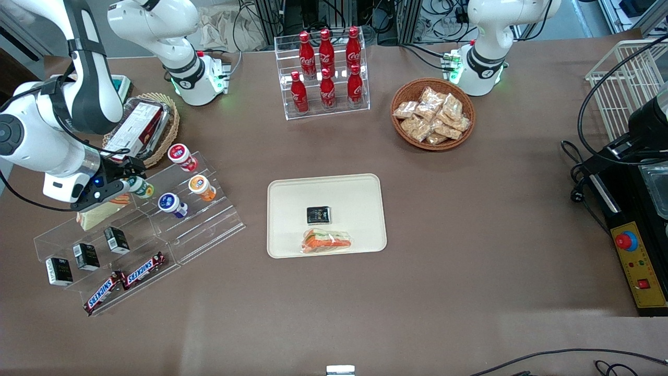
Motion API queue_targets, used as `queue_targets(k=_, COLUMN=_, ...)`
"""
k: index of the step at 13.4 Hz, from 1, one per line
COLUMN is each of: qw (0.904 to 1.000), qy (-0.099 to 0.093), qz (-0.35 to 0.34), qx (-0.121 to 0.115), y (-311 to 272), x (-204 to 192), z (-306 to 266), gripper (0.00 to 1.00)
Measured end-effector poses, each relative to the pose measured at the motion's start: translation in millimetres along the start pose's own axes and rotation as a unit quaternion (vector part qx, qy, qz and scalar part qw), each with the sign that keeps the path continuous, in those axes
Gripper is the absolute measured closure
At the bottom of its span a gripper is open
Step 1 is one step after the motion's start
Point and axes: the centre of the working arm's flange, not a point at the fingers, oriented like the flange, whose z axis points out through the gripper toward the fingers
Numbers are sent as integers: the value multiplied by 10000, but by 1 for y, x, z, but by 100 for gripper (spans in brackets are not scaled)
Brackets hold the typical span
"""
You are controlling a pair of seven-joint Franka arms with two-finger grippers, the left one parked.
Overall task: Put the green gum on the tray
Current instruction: 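Lower the right gripper and close it on the green-labelled bottle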
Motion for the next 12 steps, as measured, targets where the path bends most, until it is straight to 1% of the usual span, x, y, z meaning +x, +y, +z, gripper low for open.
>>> queue_targets(k=2, qw=10000, qy=-15, qz=-31, qx=-53, y=0, x=0, z=7, gripper=1)
queue_targets(k=5, qw=10000, qy=-38, qz=-56, qx=-61, y=0, x=0, z=12, gripper=1)
queue_targets(k=8, qw=9999, qy=-51, qz=-85, qx=-63, y=-2, x=0, z=14, gripper=3)
queue_targets(k=9, qw=9999, qy=-56, qz=-91, qx=-61, y=-2, x=0, z=15, gripper=11)
queue_targets(k=10, qw=9999, qy=-62, qz=-94, qx=-58, y=-2, x=0, z=15, gripper=21)
queue_targets(k=11, qw=9999, qy=-67, qz=-96, qx=-55, y=-3, x=0, z=16, gripper=33)
queue_targets(k=12, qw=9999, qy=-66, qz=-99, qx=-56, y=-3, x=0, z=16, gripper=41)
